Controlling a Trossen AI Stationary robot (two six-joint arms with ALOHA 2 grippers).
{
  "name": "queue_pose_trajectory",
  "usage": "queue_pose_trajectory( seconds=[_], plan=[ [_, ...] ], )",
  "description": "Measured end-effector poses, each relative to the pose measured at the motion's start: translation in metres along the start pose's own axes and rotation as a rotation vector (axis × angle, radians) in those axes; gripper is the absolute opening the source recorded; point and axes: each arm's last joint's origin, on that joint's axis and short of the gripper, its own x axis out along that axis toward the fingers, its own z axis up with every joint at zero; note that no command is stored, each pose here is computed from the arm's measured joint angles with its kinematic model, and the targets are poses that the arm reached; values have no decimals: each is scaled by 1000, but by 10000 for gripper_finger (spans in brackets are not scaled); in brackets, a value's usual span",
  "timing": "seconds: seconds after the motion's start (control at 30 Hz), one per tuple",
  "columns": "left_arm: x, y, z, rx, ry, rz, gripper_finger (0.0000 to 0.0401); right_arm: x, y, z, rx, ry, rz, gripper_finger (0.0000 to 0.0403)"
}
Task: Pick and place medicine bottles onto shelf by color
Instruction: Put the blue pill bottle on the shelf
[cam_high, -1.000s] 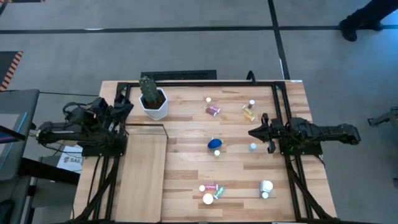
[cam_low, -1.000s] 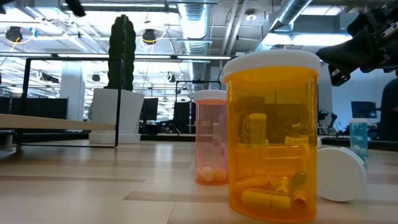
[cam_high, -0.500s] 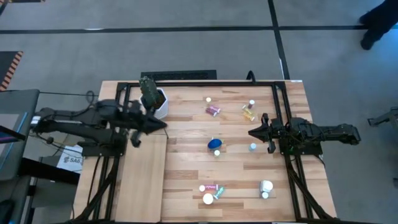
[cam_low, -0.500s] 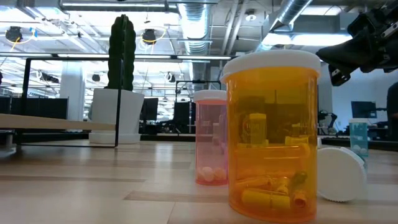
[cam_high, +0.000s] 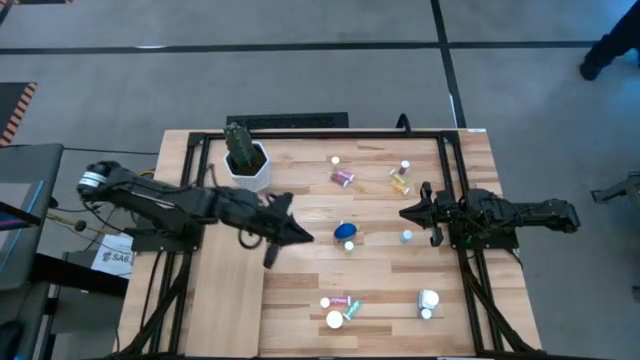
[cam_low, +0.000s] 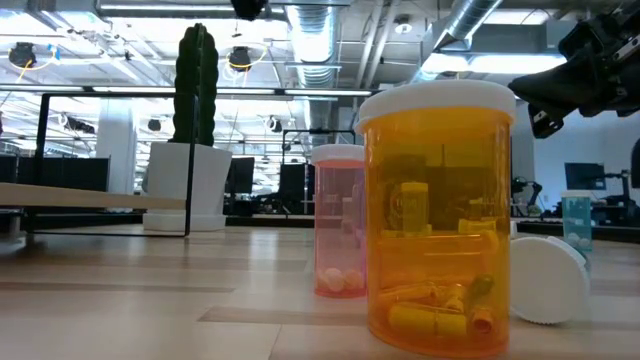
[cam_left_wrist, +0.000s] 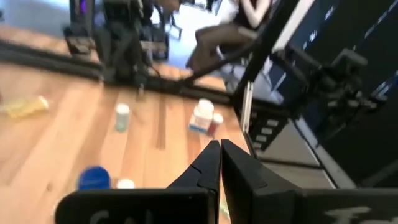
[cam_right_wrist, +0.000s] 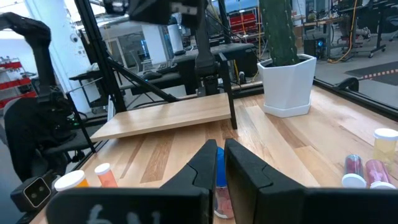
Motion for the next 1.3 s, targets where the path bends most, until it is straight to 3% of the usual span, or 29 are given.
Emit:
queue_pose_trajectory(
  seconds=[0.27,0.6,0.73,0.87,1.1,1.3],
  plan=[
    [44,-14,-11,-4,85,-27,0,0,0,0,0,0,0,56],
    [76,-11,-19,-6,114,69,0,0,0,0,0,0,0,56],
    [83,-7,-25,55,120,128,0,0,0,0,0,0,0,56],
    [87,-5,-25,112,97,161,0,0,0,0,0,0,0,56],
    [86,2,-7,160,-71,235,5,0,0,0,0,0,0,56],
    [85,20,6,135,-142,269,61,0,0,0,0,0,0,56]
  ],
)
